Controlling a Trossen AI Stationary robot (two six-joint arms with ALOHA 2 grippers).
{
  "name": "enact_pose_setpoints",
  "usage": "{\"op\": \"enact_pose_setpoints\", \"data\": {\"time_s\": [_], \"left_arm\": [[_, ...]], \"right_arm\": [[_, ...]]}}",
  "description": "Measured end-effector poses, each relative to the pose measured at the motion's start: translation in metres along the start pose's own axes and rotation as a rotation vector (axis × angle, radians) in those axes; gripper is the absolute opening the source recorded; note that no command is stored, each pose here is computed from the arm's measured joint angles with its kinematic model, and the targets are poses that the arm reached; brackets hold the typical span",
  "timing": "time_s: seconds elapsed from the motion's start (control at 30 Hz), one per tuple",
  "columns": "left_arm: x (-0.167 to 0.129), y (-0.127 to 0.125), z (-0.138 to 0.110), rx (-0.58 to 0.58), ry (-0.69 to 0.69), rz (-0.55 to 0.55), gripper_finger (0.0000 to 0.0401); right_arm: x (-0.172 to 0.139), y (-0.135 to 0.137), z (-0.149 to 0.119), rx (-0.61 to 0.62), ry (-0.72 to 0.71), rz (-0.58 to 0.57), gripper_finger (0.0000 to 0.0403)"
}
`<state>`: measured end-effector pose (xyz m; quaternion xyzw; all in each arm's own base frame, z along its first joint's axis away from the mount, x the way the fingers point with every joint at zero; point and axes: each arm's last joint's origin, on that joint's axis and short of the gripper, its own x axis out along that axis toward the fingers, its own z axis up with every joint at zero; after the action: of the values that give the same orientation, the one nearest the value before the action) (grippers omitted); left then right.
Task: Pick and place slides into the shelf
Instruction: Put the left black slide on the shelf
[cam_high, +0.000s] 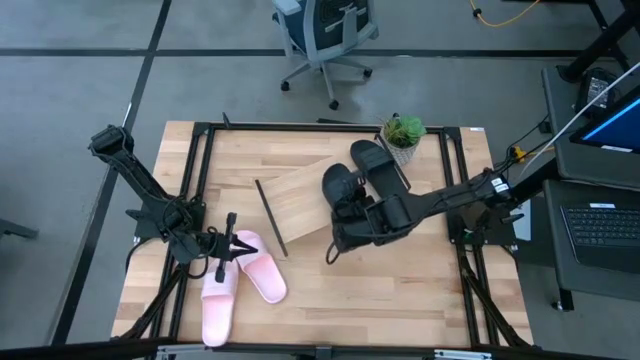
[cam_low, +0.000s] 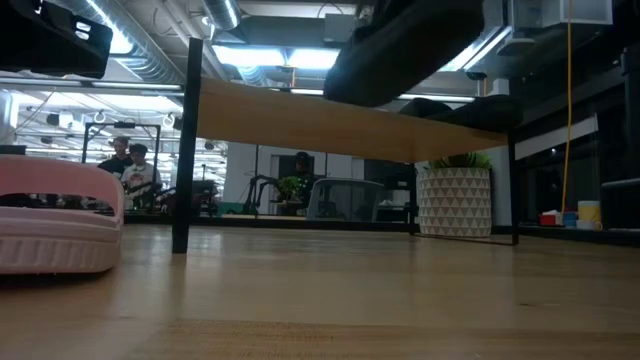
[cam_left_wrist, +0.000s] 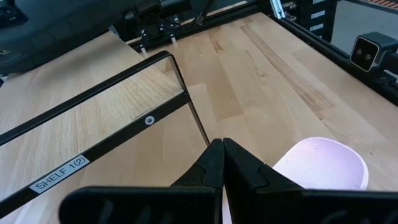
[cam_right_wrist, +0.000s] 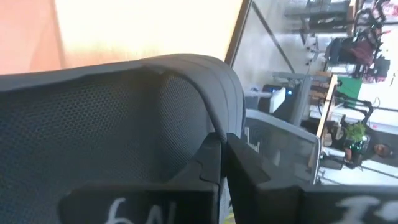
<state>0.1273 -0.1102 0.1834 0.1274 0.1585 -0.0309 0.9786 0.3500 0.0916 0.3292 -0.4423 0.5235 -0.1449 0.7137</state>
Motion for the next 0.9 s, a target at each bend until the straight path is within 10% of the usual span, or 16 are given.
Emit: {"op": "enact_pose_setpoints", "data": {"time_s": [0.9], "left_arm": [[0.0, 0.0, 0.0, -0.003, 0.001, 0.0, 0.0]], "right_arm": [[0.059, -0.028, -0.018, -0.03, 0.049, 0.048, 0.0011]]}}
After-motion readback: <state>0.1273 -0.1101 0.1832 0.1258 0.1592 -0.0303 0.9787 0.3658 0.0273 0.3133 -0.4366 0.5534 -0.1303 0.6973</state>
